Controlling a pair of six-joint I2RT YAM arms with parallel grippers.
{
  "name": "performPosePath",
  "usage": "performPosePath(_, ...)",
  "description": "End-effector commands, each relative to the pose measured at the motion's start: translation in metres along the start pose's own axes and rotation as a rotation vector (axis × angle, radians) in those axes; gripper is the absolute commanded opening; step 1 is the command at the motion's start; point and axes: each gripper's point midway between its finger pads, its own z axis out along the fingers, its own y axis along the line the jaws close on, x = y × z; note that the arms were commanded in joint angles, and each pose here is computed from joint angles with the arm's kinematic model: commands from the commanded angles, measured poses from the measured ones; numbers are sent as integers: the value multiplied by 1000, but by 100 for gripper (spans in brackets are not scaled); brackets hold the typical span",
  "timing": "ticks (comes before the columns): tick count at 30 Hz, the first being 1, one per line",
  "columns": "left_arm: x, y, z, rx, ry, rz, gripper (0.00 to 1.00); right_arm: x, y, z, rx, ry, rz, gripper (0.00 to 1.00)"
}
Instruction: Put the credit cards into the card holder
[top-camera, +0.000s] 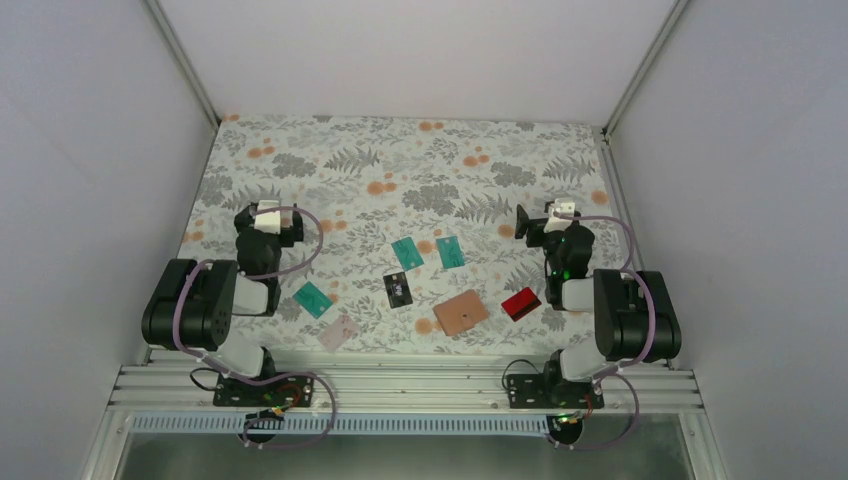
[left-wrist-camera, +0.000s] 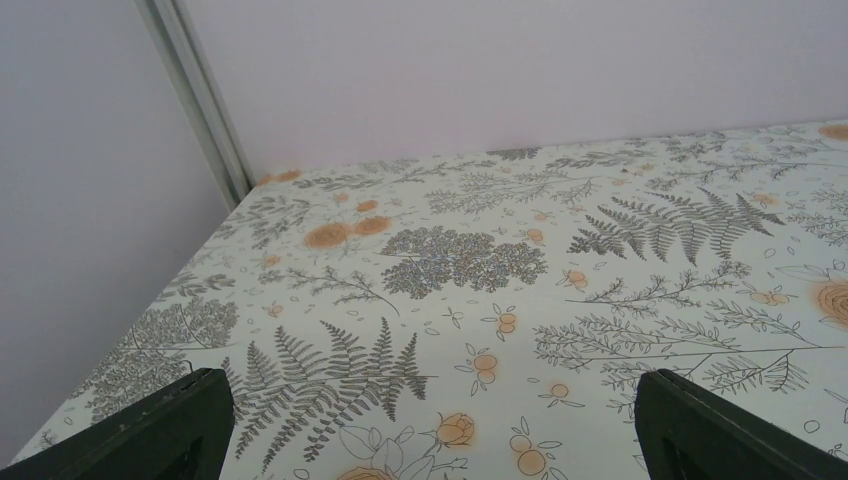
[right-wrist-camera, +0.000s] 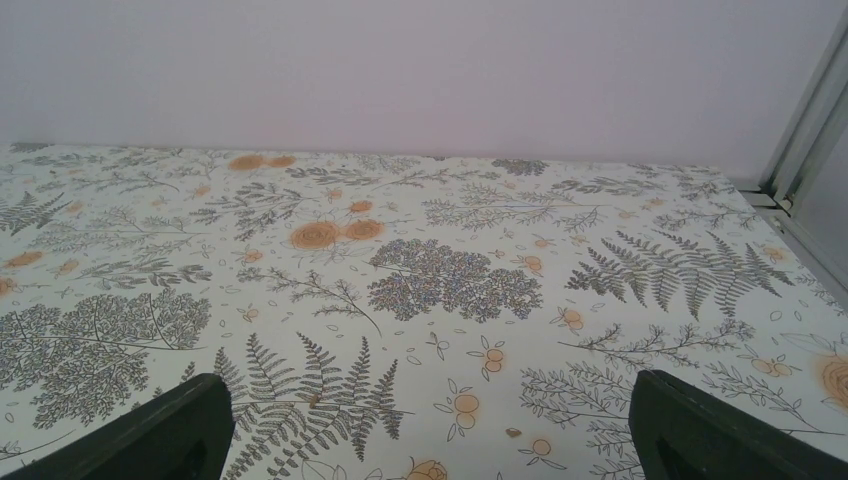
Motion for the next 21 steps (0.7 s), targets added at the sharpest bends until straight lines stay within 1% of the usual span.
performPosePath(1, -14, 0, 0, 10, -56, -6, 100, -14, -3, 2, 9, -54, -21, 100)
performPosePath(7, -17, 0, -1, 7, -63, -6, 100, -15, -3, 2, 9, -53, -21, 100)
performPosePath(10, -18, 10, 1, -46, -44, -27, 100, -15, -3, 3, 8, -50, -19, 100)
performPosePath(12, -25, 17, 12, -91, 11, -52, 100, -17, -4, 2, 14, -60, -20, 100)
performPosePath(14, -31, 17, 23, -85, 89, -54, 100, -28, -12, 7, 64, -41, -2, 100)
performPosePath(15, -39, 15, 25, -72, 101, -69, 100, -18, -20, 14, 108, 58, 50, 100)
performPosePath(16, -47, 11, 26, -52, 112, -81, 100, -23, -27, 20, 144, 101, 80, 100)
performPosePath(18, -52, -4, 26, 27, 181, -84, 100, -32, -30, 20, 174, 137, 154, 100)
performPosePath(21, -62, -31, 22, 148, 270, -78, 100, -40, -25, 3, 179, 174, 304, 100)
